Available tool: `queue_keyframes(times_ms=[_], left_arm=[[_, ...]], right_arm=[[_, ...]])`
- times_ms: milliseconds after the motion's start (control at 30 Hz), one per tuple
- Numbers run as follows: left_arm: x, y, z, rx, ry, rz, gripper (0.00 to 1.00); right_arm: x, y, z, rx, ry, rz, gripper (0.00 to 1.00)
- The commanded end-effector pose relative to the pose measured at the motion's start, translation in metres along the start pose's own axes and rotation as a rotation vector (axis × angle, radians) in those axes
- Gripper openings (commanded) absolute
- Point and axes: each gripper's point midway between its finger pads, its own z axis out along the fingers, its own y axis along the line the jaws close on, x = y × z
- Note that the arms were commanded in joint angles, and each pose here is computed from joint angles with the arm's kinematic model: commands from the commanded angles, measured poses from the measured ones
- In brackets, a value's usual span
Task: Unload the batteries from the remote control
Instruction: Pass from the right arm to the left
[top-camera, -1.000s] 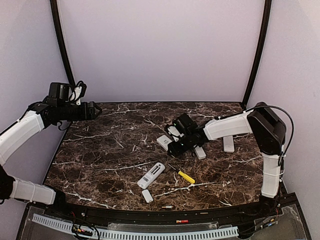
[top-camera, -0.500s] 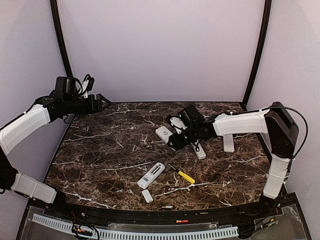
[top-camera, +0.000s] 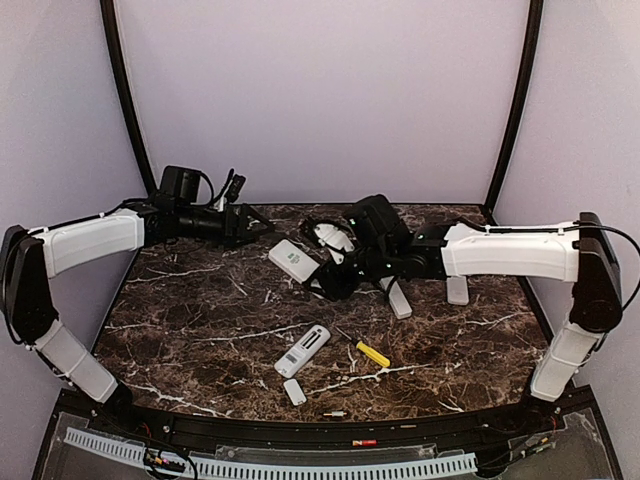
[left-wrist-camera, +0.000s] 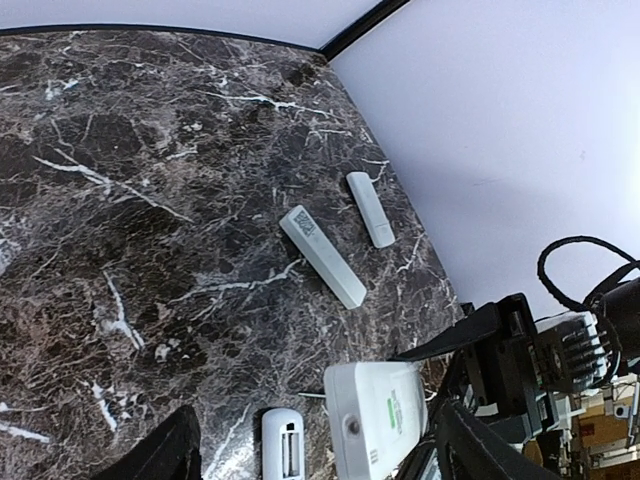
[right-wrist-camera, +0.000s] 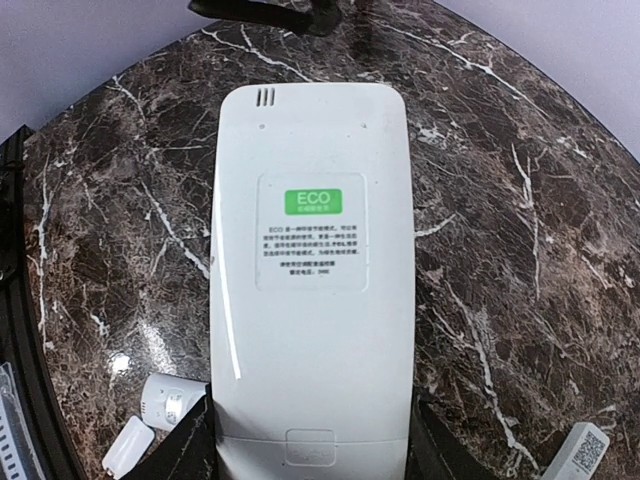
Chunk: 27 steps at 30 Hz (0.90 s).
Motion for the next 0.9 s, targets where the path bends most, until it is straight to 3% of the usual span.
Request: queue_keyframes(times_ms=[0, 200, 367, 867], left_arm=[[0.001, -0.024, 0.000, 0.145, 0.021, -0.018, 0.80], [0.009, -0.027, 0.008, 0.213, 0.074, -0.090, 0.78], [0.014, -0.028, 0.007, 0.210, 0.106, -0.106, 0.70], [0.022, -0.034, 0.010, 0.263, 0.163, -0.143, 0.32]], right_arm=[[-0.042, 0.013, -0.013, -0.014, -0.102, -0.049, 0.26], [-0.059, 0.021, -0.015, -0.004, -0.124, -0.088, 0.26], [-0.067, 0.018, -0.016, 0.018, -0.124, -0.137, 0.26], [-0.070, 0.005, 0.003, 0.097, -0.062, -0.235, 0.25]])
